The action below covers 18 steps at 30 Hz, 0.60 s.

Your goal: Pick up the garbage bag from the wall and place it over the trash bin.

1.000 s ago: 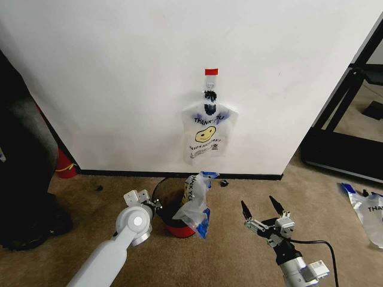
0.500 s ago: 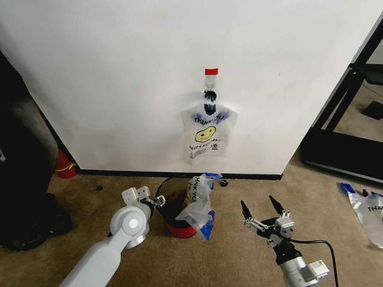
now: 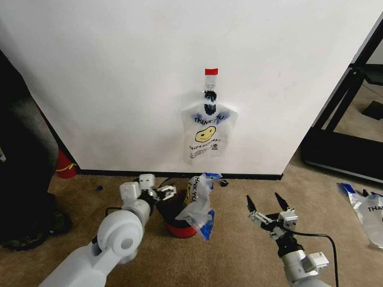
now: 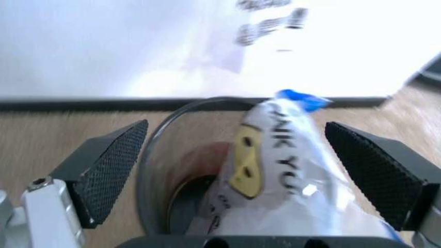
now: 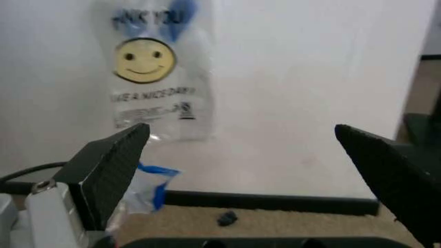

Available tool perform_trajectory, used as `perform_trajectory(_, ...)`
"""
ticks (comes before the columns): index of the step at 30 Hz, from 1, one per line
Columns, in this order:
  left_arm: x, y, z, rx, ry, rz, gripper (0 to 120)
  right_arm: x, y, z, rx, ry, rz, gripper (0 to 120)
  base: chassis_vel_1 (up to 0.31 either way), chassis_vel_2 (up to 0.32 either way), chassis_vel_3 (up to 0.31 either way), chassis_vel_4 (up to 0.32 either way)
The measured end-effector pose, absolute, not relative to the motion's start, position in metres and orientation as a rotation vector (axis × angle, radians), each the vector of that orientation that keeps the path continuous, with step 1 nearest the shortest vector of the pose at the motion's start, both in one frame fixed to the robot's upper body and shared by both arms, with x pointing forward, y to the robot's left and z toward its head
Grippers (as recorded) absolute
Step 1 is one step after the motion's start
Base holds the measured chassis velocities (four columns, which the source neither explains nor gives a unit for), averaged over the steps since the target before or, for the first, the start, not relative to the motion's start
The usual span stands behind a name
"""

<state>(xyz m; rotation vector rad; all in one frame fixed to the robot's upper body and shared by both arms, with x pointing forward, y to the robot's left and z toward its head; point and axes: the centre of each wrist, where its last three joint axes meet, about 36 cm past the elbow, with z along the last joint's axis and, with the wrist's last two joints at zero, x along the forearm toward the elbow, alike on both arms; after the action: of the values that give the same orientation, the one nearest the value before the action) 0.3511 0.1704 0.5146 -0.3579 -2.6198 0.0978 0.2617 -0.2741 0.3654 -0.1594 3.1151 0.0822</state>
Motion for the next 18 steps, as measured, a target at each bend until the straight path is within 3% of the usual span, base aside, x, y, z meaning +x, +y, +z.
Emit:
perform_trajectory(11,0.358,0.102,0.517,-0.663,-2.512,-0.325,100,0.262,-0.281,0.356,-0.058,3.15,0.032,100,0.0,0.0,0.0,0.0)
perform_trajectory(18,0.36,0.05,0.514,-0.768,-2.434,-0.466,100,0.262,-0.284,0.351,-0.028,3.157,0.023,100,0.0,0.0,0.0,0.0)
